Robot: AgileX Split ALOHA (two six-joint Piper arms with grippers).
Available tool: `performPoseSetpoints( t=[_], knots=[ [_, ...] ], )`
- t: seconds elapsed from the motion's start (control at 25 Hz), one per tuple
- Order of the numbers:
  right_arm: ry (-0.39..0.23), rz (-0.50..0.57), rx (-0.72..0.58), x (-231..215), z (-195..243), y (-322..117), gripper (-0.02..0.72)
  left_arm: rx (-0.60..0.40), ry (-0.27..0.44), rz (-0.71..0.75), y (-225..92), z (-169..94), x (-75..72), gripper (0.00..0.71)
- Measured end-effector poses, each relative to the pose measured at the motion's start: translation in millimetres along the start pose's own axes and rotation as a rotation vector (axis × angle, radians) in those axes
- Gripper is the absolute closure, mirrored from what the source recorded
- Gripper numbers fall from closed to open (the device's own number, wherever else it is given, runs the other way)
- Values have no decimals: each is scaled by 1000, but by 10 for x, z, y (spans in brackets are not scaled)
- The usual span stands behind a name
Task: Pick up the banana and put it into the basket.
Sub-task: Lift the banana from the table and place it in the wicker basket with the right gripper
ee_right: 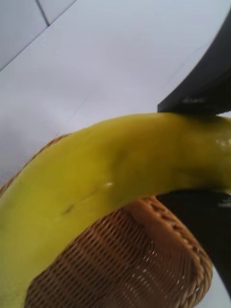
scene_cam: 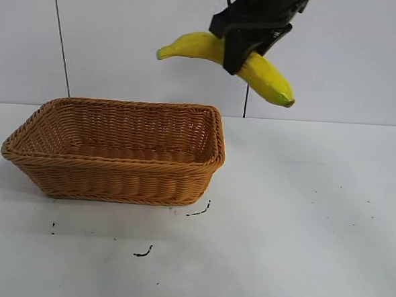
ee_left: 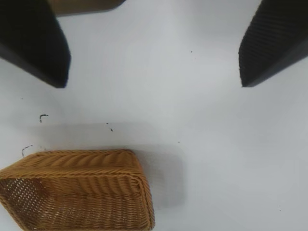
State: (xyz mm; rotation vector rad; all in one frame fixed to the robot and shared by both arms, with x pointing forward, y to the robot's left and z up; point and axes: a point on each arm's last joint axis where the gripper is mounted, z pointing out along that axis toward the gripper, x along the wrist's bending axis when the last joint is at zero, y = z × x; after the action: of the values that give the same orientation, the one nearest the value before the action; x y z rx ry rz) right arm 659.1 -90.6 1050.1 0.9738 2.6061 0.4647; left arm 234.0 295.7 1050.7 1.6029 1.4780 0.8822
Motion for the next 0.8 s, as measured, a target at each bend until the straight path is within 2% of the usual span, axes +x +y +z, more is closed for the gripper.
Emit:
performPoseSetpoints(
  t=[0.2, 0.32, 0.4, 0.56, 0.68, 0.8],
  knots=[
    [37, -90, -15, 370, 270, 243, 402, 0, 0, 0, 0, 0, 0, 20],
    [42, -179, -51, 546, 407, 388, 402, 0, 0, 0, 0, 0, 0, 20],
    [33, -246, -90, 649, 490, 468, 402, 0, 0, 0, 0, 0, 0, 20],
    [-26, -358, -169, 724, 632, 565, 402, 0, 0, 0, 0, 0, 0, 20],
    [-56, -392, -173, 717, 765, 564, 402, 0, 0, 0, 0, 0, 0, 20],
    [-52, -405, -149, 735, 916, 526, 402, 0, 0, 0, 0, 0, 0, 20]
  ],
)
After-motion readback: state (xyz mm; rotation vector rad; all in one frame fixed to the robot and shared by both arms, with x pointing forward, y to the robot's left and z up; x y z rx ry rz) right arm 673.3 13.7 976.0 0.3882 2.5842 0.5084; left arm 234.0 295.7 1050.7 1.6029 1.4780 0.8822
